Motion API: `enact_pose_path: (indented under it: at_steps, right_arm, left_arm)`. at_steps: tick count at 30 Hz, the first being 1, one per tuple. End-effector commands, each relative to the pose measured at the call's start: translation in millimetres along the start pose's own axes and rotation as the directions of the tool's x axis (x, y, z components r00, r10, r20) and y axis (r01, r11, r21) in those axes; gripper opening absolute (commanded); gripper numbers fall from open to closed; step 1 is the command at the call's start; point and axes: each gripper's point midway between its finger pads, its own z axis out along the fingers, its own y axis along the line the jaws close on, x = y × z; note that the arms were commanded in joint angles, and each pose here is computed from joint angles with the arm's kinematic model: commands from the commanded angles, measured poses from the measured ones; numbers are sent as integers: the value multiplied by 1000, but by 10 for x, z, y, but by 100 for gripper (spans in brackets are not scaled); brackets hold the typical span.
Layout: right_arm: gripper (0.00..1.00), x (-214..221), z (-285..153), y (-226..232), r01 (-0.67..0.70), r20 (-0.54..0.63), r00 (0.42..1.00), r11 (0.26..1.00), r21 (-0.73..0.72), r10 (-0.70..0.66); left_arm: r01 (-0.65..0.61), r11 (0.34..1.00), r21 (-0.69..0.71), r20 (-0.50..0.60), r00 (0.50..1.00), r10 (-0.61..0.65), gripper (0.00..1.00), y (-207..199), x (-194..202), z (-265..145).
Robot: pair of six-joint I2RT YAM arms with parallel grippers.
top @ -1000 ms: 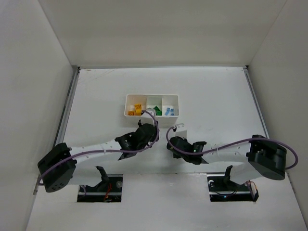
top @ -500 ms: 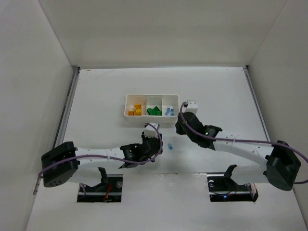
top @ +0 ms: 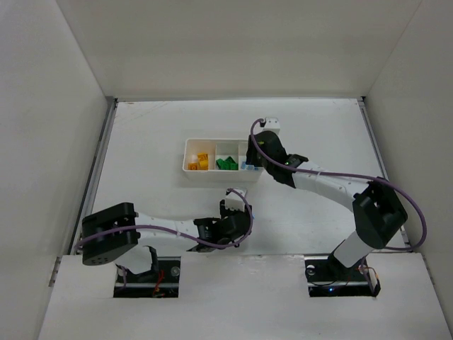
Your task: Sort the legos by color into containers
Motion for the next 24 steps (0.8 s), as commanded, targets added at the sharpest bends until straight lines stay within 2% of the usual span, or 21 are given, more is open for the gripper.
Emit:
enact_pose_path:
  at_steps: [1,4,14,24]
  right_arm:
    - [54,-438,-167,201,-37,111,993,996,-81,46]
    - [55,-445,-320,159,-36,127,991,995,-89,47]
    - [55,-85,-635,-43,-70,121,989,990,-123,85]
    - [55,114,-869,-236,-103,110,987,984,-148,120]
  left_arm:
    - [46,999,22,56,997,-47,49,-217,-176,35]
    - [46,999,25,44,998,-47,50,-279,-144,76]
    - [-41,999,-10,13,999,41,48,-390,-21,231]
    - [-73,994,-84,-18,997,72,38,-287,84,387]
